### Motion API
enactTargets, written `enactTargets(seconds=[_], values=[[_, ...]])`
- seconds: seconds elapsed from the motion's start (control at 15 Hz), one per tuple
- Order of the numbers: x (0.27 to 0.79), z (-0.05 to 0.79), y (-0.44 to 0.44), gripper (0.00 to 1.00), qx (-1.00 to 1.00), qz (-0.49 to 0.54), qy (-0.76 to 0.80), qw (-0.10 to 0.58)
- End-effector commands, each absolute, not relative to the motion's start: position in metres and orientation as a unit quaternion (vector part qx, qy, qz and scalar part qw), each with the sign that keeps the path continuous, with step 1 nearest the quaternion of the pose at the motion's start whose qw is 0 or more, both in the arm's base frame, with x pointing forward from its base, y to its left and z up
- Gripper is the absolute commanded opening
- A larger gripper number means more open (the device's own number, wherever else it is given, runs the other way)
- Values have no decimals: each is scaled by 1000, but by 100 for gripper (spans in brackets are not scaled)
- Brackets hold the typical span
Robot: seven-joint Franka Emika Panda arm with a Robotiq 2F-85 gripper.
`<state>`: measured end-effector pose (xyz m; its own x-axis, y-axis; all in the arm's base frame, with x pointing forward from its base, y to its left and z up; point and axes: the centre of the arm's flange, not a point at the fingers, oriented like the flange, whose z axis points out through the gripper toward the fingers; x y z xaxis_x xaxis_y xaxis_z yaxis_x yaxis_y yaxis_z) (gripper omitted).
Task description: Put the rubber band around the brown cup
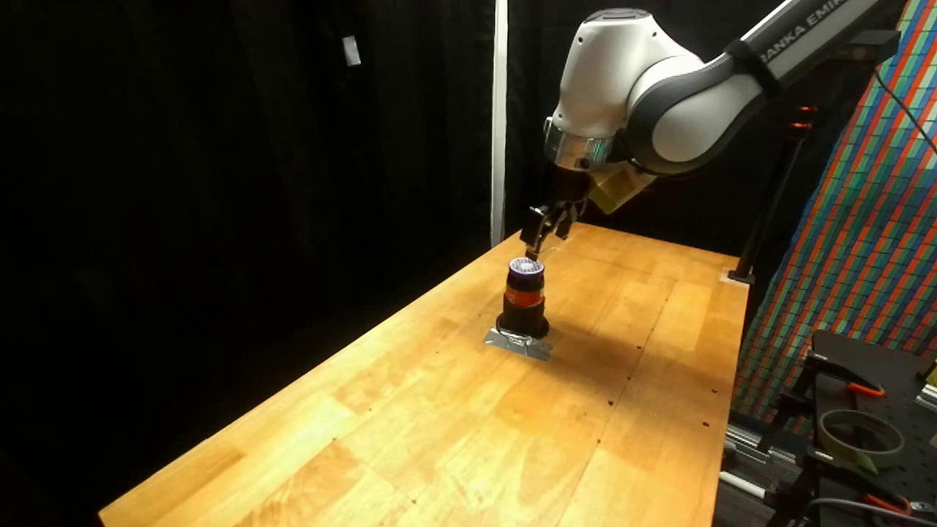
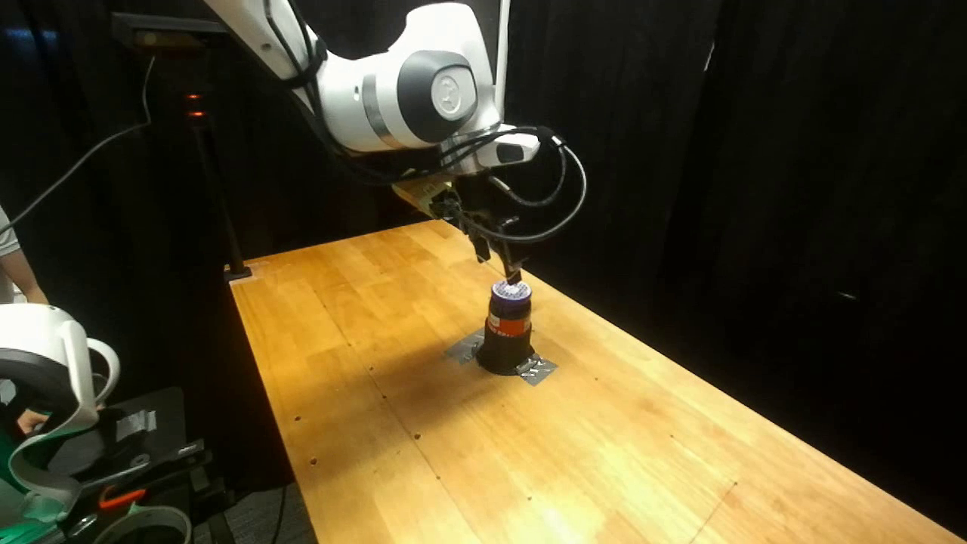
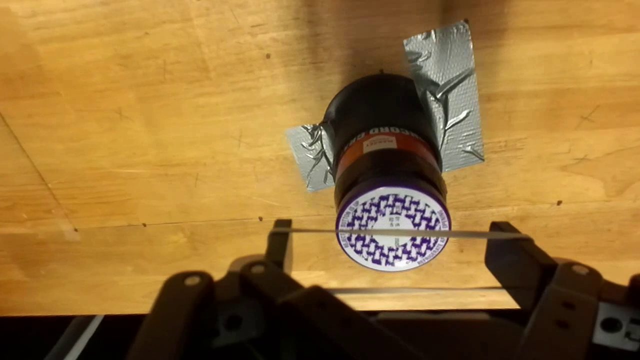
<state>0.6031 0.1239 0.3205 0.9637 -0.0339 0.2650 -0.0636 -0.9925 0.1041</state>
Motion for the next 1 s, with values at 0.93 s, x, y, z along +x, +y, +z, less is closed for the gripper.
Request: enactTargets(seconds=[0.93], values=[[686, 260, 120, 100, 992, 98, -78, 21]])
